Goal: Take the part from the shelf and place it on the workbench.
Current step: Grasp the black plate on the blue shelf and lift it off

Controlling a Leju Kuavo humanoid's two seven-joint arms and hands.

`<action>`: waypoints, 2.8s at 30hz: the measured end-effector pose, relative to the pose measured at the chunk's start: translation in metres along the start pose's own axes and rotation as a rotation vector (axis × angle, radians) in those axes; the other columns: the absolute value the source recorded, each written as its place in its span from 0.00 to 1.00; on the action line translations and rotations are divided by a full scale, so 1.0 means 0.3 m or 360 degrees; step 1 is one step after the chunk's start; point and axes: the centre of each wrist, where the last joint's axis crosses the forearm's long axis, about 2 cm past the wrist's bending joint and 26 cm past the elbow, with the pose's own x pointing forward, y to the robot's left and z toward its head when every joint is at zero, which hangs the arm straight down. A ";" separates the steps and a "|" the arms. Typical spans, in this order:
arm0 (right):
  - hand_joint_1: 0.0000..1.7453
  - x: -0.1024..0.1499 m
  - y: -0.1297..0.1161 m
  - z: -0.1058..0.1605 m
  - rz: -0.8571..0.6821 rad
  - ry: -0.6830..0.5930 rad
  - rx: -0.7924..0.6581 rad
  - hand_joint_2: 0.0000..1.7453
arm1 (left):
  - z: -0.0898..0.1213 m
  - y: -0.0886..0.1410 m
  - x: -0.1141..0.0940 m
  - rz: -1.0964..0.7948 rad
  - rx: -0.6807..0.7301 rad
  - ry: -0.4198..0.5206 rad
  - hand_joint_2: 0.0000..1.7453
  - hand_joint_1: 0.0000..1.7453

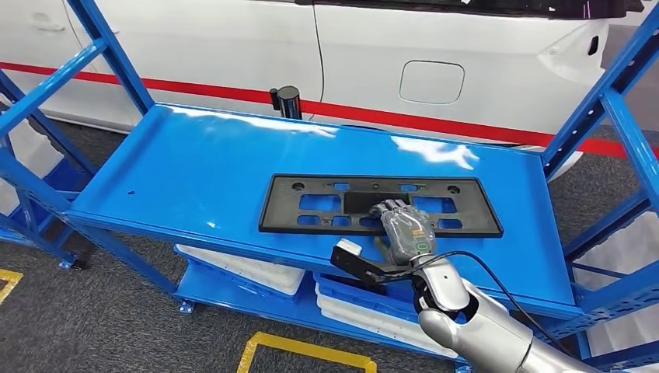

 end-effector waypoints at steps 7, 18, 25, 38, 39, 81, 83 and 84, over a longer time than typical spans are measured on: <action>1.00 -0.003 -0.002 0.001 -0.0007 -0.0008 -0.0005 1.00 | 0.001 0.000 -0.002 0.0033 -0.0006 -0.0050 0.75 0.00; 1.00 -0.031 0.002 0.016 -0.0007 0.0019 -0.0005 1.00 | 0.000 0.007 -0.003 0.0004 0.0010 -0.0118 1.00 0.00; 1.00 -0.041 0.008 0.037 0.0012 0.0056 -0.0077 1.00 | 0.000 0.010 -0.004 0.0004 0.0060 -0.0091 1.00 0.00; 1.00 -0.057 -0.147 0.048 0.0066 0.0158 -0.0600 1.00 | -0.001 0.019 -0.003 0.0033 0.0133 -0.0042 1.00 0.00; 1.00 -0.058 -0.162 0.051 0.0081 0.0166 -0.0662 1.00 | 0.000 0.020 -0.004 0.0040 0.0147 -0.0029 1.00 0.00; 1.00 -0.070 -0.501 0.228 -0.0060 0.0147 -0.1538 1.00 | -0.011 0.018 0.021 0.0053 0.0214 0.0003 1.00 0.00; 1.00 -0.070 -0.501 0.228 -0.0064 0.0144 -0.1536 1.00 | -0.011 0.018 0.023 0.0048 0.0214 0.0003 1.00 0.00; 1.00 -0.070 -0.501 0.228 -0.0068 0.0141 -0.1533 1.00 | -0.011 0.018 0.022 0.0045 0.0214 0.0004 1.00 0.00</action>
